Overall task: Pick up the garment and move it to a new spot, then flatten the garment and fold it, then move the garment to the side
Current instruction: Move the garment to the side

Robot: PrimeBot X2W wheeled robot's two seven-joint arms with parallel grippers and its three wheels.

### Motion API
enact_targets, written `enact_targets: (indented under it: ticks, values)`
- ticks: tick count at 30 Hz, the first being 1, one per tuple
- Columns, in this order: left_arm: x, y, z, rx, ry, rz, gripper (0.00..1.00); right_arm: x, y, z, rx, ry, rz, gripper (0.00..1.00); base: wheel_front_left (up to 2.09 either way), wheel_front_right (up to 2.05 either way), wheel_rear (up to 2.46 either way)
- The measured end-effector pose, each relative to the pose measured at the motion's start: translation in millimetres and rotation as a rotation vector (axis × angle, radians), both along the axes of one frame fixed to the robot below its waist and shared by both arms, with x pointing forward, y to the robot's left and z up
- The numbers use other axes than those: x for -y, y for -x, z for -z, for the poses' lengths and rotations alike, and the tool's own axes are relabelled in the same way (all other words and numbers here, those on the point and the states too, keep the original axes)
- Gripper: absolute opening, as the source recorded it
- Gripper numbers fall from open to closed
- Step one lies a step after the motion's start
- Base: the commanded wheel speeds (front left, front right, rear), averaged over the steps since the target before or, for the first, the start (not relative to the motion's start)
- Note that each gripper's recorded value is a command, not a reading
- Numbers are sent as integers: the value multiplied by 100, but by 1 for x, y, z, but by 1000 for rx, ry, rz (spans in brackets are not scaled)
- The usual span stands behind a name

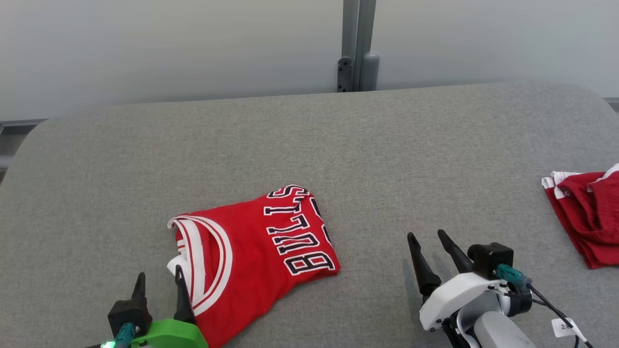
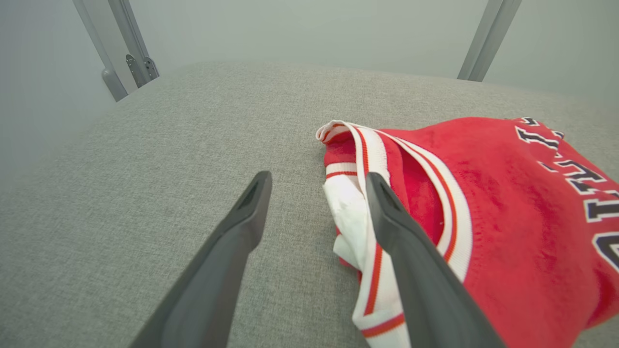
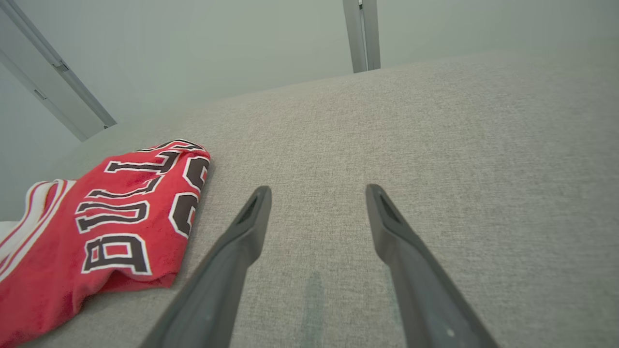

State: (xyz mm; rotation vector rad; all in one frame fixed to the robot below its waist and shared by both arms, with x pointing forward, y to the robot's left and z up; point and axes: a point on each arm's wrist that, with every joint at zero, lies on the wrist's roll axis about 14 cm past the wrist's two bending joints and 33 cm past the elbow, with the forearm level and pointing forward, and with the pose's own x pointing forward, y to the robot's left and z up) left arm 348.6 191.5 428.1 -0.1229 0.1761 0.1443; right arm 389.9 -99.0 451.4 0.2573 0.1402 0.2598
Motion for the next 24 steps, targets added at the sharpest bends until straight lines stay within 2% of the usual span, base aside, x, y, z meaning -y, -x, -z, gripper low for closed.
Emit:
enact_targets:
  ticks: [11, 24]
  values:
    - [-12, 13, 3, -14, -1, -37, 100, -80, -22, 4, -28, -3, -231, 100, 0, 0, 0]
    - [-49, 48, 4, -30, -15, -168, 100, -134, -36, 27, -105, 34, -363, 100, 0, 0, 0]
